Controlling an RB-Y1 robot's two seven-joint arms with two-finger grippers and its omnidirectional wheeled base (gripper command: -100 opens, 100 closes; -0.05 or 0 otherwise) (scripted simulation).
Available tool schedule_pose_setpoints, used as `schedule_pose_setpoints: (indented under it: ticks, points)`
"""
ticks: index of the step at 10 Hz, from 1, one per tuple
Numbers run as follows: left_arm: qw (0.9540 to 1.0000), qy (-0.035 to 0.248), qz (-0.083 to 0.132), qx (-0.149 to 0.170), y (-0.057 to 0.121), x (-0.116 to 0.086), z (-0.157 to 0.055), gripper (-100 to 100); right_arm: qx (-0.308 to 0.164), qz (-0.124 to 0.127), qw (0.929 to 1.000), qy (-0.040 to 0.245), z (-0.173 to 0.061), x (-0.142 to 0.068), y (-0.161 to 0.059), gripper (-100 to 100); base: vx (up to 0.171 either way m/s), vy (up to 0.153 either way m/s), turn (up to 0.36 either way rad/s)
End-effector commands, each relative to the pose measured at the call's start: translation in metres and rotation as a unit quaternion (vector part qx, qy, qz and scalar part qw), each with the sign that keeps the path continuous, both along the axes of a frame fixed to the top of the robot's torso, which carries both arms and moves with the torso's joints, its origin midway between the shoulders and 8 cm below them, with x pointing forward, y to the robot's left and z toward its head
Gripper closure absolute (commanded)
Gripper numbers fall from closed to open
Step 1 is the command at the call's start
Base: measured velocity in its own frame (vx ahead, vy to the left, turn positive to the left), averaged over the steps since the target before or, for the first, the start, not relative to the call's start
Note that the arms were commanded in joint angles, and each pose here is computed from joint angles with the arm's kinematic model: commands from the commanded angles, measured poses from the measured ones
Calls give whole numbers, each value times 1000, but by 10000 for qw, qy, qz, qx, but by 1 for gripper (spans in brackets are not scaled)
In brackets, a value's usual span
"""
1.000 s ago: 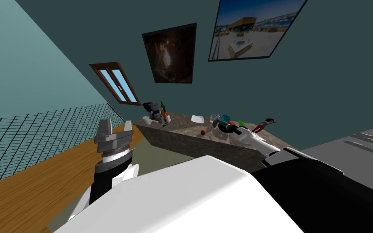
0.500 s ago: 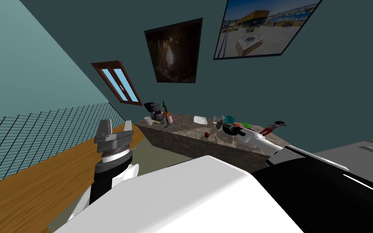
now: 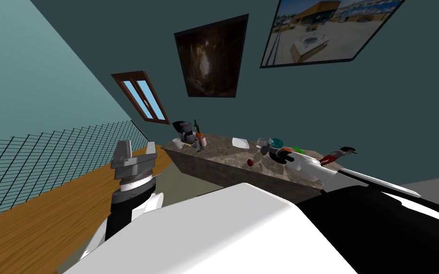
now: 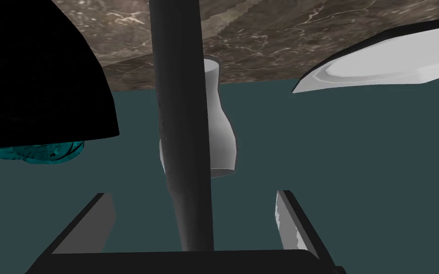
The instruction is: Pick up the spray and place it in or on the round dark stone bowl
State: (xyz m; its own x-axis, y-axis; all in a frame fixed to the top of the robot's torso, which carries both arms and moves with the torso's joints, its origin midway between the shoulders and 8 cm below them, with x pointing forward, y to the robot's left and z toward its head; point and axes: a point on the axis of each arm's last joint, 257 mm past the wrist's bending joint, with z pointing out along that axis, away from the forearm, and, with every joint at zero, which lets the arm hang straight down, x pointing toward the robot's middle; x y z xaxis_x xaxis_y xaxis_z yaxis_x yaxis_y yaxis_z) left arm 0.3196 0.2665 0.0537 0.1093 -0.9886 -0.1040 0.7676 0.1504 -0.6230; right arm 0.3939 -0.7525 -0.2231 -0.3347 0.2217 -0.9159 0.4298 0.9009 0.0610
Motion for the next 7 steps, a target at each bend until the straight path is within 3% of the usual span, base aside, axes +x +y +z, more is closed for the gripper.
schedule_pose_setpoints:
  ticks: [1, 3, 4, 5, 6, 7]
  points:
    - [10000, 0, 0, 0, 0, 0, 0, 0, -75, -66, 9999, 112, -3, -7, -9, -100, 42, 16, 22]
    - [10000, 0, 0, 0, 0, 0, 0, 0, -71, -61, 9999, 99, -3, -6, -8, -100, 14, 4, 6]
    - [10000, 0, 0, 0, 0, 0, 0, 0, -70, -60, 9999, 101, -3, -6, -8, 0, 0, 0, 0]
    - [10000, 0, 0, 0, 0, 0, 0, 0, -70, -60, 9999, 101, -3, -6, -8, -100, 0, 0, 0]
    - [10000, 0, 0, 0, 0, 0, 0, 0, -70, -60, 9999, 101, -3, -6, -8, 100, 0, 0, 0]
    - [10000, 0, 0, 0, 0, 0, 0, 0, -70, -60, 9999, 100, -3, -6, -8, 100, 0, 0, 0]
